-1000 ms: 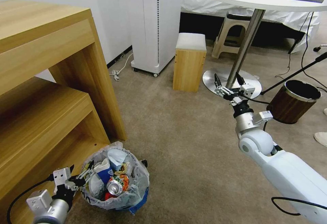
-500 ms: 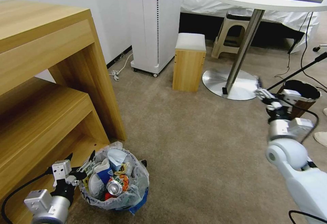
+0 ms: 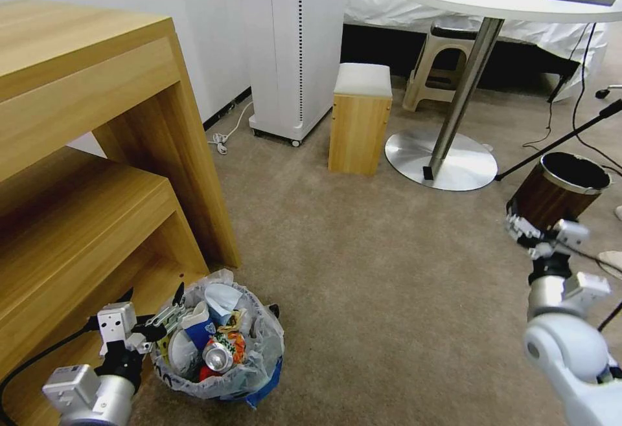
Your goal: Pick up the trash bin and place the garbage on the floor into it.
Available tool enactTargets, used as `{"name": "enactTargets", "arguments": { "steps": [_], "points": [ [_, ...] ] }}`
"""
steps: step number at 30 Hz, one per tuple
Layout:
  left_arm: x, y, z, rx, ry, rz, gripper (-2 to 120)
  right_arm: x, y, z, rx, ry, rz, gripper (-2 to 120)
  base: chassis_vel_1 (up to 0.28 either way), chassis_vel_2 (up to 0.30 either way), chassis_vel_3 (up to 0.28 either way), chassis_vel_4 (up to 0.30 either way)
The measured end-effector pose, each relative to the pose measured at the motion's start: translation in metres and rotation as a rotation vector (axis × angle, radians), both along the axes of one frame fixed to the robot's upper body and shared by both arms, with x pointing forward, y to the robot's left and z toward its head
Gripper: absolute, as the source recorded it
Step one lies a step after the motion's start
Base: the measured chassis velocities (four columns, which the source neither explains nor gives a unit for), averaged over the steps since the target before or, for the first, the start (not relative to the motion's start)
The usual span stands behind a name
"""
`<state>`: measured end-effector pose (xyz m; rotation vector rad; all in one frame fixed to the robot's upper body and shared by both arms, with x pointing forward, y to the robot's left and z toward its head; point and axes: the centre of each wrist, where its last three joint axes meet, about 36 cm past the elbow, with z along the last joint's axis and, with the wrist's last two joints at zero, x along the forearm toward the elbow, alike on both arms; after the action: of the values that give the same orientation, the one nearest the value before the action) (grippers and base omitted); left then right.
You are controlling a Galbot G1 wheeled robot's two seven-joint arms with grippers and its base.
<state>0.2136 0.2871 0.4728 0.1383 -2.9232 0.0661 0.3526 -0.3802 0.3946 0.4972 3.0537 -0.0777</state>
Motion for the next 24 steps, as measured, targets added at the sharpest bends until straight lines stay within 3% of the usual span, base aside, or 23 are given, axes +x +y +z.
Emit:
{"name": "enactTargets", "arguments": {
  "steps": [7,24],
  "points": [
    [-0.001,0.0,0.0,0.026,-0.007,0.012,100,-0.021,0.013,-0.04,-0.01,0.091,0.005,100,0.0,0.0,0.0,0.0],
    [-0.002,-0.001,-0.006,0.065,0.007,-0.011,100,-0.015,0.028,-0.008,0.007,-0.047,0.064,100,0.0,0.0,0.0,0.0]
  ]
}}
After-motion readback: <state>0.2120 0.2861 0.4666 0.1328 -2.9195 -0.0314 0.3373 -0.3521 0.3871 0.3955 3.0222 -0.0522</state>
